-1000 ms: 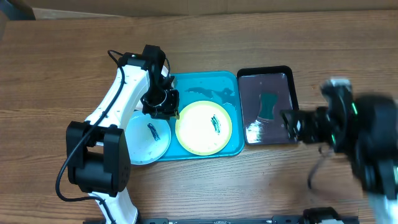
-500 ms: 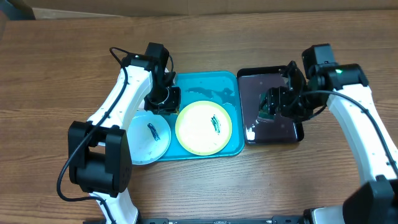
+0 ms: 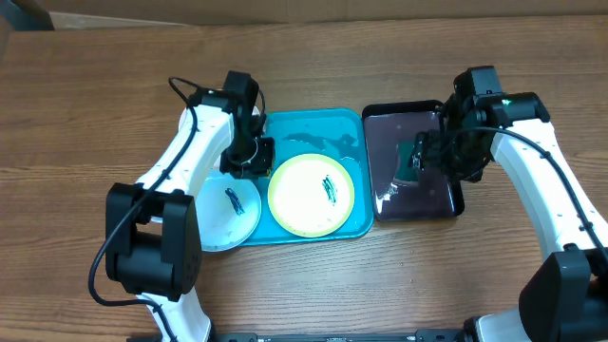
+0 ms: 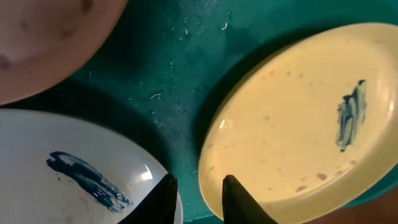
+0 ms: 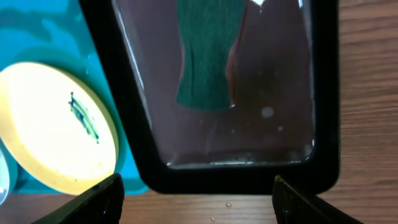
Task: Clean dirty plates on tray and stack at the side
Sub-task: 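Reach the right gripper into the black tray toward the green sponge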
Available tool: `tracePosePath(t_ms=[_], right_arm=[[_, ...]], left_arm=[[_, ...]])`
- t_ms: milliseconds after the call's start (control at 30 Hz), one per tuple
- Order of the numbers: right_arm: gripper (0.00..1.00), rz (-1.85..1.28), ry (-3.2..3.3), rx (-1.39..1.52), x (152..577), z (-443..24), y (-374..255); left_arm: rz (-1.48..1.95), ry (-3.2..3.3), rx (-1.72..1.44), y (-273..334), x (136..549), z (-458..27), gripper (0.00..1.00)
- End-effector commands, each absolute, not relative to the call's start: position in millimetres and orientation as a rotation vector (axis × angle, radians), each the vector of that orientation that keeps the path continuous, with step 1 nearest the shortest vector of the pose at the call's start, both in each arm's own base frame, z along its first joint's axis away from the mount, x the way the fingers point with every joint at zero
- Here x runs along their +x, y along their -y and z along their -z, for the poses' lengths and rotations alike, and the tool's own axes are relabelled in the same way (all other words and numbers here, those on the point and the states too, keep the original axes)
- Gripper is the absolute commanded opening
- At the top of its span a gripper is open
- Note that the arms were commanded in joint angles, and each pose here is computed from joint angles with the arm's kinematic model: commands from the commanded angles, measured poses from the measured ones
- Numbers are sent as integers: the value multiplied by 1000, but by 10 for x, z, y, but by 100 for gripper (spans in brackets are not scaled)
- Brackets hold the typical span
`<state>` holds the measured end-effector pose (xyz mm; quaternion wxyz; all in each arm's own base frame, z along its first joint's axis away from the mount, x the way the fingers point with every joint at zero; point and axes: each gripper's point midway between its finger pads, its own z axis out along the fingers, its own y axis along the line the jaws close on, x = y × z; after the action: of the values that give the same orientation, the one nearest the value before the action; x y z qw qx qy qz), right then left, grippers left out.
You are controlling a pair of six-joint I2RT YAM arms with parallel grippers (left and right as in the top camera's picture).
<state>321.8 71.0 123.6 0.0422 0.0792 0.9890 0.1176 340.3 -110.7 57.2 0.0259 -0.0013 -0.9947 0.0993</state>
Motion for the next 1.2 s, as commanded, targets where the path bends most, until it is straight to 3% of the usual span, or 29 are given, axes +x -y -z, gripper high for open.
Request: tracePosePath(t_ms=[0, 400, 767, 1067, 1167], right_arm=[[78, -324, -2977, 282, 3351, -1280, -671], [76, -236, -2966, 363, 3455, -839, -657], [71, -110, -2933, 258, 3588, -342, -785], [71, -118, -2944, 213, 3486, -155, -908], [65, -108, -2945, 214, 3435, -62, -884]], left_arm=[[-271, 3042, 36, 1092, 3295, -404, 27], [-297, 3046, 22, 1145, 3280, -331, 27], [-297, 3055, -14, 1219, 3280, -330, 30], [-295, 3062, -16, 1218, 3296, -328, 33], [-293, 3059, -16, 1216, 3289, -328, 34]])
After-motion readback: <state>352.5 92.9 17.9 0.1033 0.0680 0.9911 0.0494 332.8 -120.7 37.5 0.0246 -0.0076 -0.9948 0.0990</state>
